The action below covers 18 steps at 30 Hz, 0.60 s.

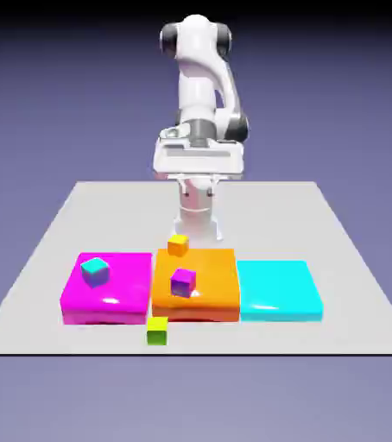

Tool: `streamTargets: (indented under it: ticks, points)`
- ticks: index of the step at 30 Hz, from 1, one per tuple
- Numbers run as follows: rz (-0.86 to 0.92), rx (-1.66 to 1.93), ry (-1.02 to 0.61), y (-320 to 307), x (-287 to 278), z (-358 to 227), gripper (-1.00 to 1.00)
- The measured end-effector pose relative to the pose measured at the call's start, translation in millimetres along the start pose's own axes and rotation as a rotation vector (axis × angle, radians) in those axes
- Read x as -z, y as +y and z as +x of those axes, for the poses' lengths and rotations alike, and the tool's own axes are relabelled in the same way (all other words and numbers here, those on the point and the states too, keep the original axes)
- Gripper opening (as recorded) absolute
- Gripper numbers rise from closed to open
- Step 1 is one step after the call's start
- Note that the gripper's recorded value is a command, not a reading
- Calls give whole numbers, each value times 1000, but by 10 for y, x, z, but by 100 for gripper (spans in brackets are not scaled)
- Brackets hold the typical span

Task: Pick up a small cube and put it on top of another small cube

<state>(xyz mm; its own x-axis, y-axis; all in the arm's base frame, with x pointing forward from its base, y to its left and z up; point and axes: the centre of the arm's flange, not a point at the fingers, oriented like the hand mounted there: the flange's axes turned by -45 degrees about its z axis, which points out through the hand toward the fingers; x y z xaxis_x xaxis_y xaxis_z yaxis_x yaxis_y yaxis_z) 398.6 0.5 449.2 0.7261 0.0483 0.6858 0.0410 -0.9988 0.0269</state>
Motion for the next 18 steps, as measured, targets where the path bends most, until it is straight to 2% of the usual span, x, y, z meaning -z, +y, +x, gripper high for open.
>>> streamTargets:
  ticks: [9, 18]
  points:
    - [10, -29, -301, 339, -1006, -154, 0]
    - [12, -47, -597, 710, -1996, -629, 0]
